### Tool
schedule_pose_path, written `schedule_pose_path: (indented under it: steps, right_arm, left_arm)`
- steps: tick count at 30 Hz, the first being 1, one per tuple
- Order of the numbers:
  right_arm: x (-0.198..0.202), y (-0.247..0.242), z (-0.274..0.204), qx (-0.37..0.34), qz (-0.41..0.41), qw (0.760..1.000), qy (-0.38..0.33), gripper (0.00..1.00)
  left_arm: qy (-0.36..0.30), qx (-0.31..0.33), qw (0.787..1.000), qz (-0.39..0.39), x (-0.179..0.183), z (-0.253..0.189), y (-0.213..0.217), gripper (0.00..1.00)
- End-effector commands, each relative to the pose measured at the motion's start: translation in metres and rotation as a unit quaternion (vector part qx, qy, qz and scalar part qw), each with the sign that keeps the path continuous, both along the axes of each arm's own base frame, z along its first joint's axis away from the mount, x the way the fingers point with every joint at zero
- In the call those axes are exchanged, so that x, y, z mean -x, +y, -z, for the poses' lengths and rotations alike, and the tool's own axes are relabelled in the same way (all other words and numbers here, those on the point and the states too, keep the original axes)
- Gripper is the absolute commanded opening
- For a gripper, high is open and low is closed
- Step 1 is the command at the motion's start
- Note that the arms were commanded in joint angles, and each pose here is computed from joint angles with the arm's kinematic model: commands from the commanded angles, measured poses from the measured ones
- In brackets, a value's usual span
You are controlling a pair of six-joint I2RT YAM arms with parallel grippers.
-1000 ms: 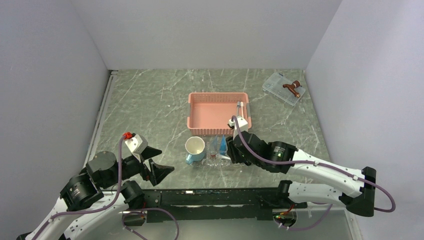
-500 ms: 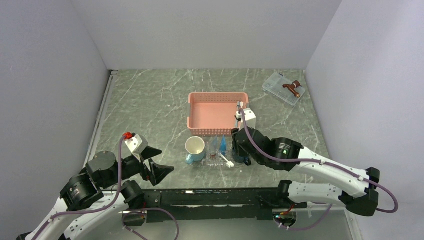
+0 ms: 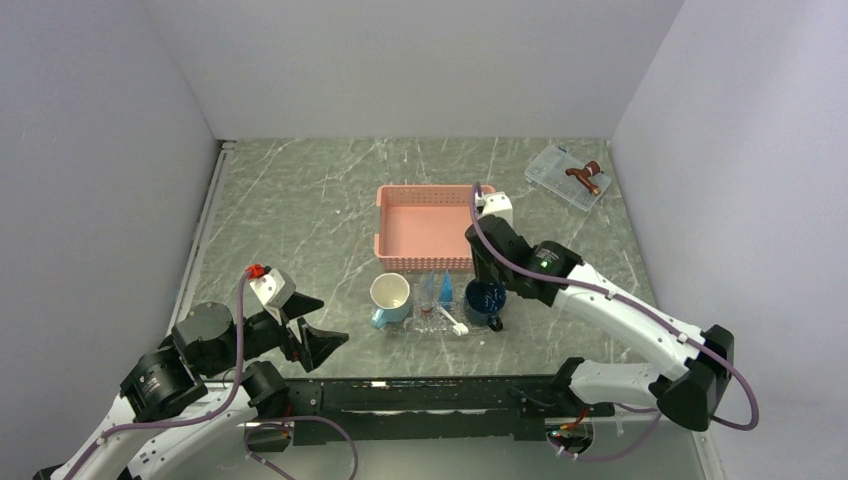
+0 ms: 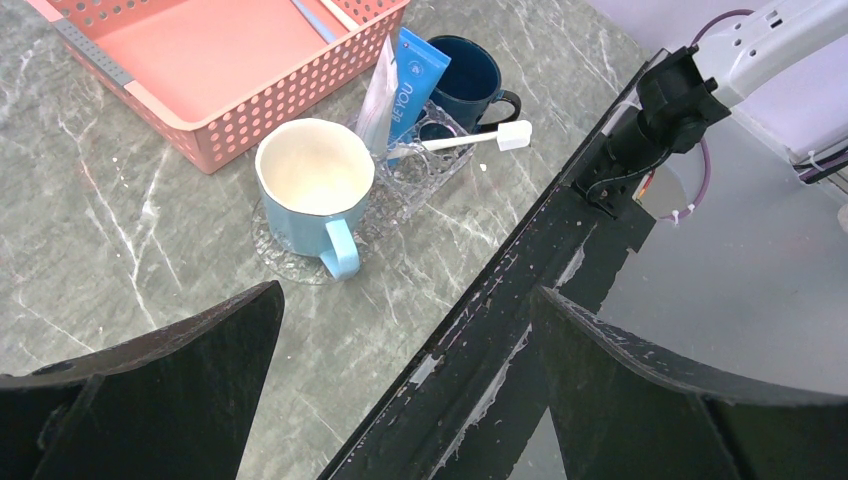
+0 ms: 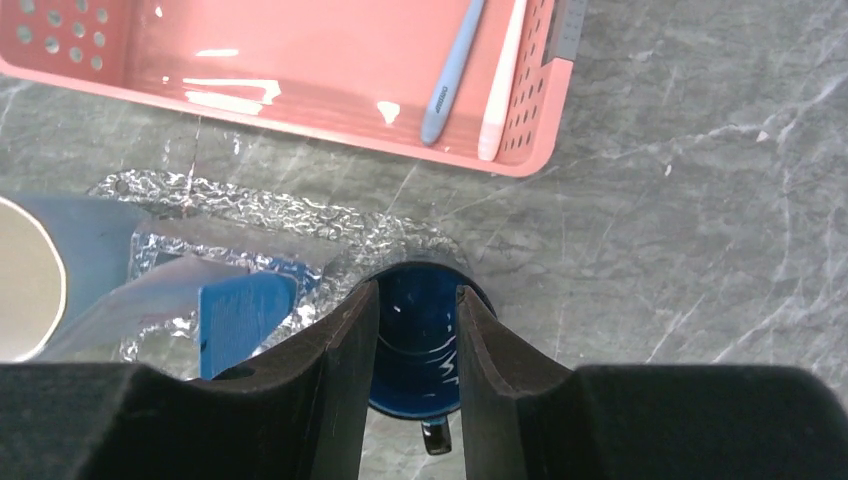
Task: Prepare toiletry sets of a toothbrush and toothpaste on the tray
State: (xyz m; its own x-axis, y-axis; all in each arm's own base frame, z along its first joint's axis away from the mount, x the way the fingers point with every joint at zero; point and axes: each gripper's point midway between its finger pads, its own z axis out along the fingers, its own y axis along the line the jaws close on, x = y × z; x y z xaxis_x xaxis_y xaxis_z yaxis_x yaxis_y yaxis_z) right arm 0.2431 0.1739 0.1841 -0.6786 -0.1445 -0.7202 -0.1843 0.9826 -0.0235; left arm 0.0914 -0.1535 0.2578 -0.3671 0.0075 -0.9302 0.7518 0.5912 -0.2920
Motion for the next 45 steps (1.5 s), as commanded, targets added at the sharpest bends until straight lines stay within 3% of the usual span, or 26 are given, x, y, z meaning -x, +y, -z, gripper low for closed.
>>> schedule_pose_path:
  steps: [1, 25, 45]
  right_arm:
    - [-0.027, 0.016, -0.012, -0.036, -0.021, 0.999, -0.005, 0.36]
    - [-0.135, 0.017, 0.073, 0.002, 0.041, 0.995, 0.093, 0.38]
    - [-0.165, 0.003, 0.146, -0.017, 0.072, 0.983, 0.168, 0.39]
  left_arm:
    - [-0.01, 0.018, 1.0, -0.007, -0.004, -0.008, -0.002, 0.99]
    - [-0.015, 0.02, 1.0, -0.004, -0.003, -0.009, -0.002, 0.99]
    - [-0.018, 0.023, 1.0, -0.003, -0.003, -0.011, -0.002, 0.99]
